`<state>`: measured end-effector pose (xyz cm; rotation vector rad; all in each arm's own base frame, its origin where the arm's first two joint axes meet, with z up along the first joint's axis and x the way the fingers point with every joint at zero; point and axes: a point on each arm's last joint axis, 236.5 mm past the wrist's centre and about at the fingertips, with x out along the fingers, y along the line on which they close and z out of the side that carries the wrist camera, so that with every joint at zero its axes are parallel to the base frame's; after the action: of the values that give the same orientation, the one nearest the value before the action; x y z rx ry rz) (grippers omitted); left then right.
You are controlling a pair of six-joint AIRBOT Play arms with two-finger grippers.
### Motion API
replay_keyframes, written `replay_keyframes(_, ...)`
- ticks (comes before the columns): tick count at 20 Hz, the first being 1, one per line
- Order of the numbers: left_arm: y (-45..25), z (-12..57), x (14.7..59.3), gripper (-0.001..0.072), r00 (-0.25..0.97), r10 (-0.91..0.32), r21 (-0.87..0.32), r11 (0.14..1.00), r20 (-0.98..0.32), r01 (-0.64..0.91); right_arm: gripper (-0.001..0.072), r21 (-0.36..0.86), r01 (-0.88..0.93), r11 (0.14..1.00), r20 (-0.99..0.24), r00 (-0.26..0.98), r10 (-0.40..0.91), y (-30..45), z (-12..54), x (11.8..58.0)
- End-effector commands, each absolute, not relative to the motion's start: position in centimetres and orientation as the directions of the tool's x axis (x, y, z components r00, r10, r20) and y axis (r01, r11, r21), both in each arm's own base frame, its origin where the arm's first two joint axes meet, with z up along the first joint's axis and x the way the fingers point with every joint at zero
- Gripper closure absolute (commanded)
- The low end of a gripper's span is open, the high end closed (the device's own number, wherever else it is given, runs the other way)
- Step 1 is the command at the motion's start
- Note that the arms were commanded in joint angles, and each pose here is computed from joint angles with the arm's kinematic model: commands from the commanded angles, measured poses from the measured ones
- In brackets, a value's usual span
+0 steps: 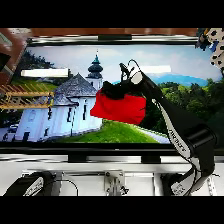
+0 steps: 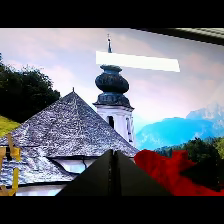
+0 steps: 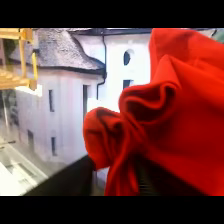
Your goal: Fold the shirts.
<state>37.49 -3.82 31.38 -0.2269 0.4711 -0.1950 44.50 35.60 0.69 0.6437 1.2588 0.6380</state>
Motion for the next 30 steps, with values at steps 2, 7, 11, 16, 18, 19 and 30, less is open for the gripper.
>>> replay_keyframes(2, -3.7, 31.4, 37.4, 0.0674, 0.873, -0.233, -0.257, 0.958, -0.428, 0.13, 0.0194, 0.708, -0.141, 0.692, -0.682, 0.118, 0.722, 32.2, 1.7, 43.2)
replay_keyframes(7, -3.7, 31.4, 37.4, 0.0674, 0.873, -0.233, -0.257, 0.958, -0.428, 0.13, 0.0194, 0.48, -0.069, 0.874, -0.867, 0.116, 0.485, 17.4, 1.5, 43.5)
replay_keyframes(11, -3.7, 31.3, 37.5, 0.0674, 0.873, -0.233, -0.257, 0.958, -0.429, 0.129, 0.0035, 0.26, 0.053, 0.964, -0.96, -0.09, 0.263, 6.7, -2.3, 38.9)
replay_keyframes(16, -3.6, 30.7, 38.0, 0.0674, 0.866, -0.234, -0.261, 0.957, -0.443, 0.125, 0.0035, 0.49, 0.178, 0.853, -0.87, 0.043, 0.491, 11.6, -6.1, 40.8)
replay_keyframes(18, -3.6, 30.6, 38.0, 0.0674, 0.864, -0.234, -0.262, 0.957, -0.445, 0.124, 0.0035, 0.533, 0.228, 0.815, -0.842, 0.047, 0.537, 12.7, -7.6, 41.2)
replay_keyframes(19, -3.6, 30.5, 38.1, 0.0673, 0.864, -0.234, -0.262, 0.957, -0.446, 0.124, 0.0035, 0.548, 0.251, 0.797, -0.828, 0.03, 0.56, 13.2, -8.3, 41.1)
replay_keyframes(30, -4.1, 30.6, 38.0, 0.0674, 0.861, -0.251, -0.275, 0.952, -0.442, 0.136, 0.0636, 0.954, -0.097, 0.284, -0.25, 0.27, 0.93, 20.5, 8.5, 48.1)
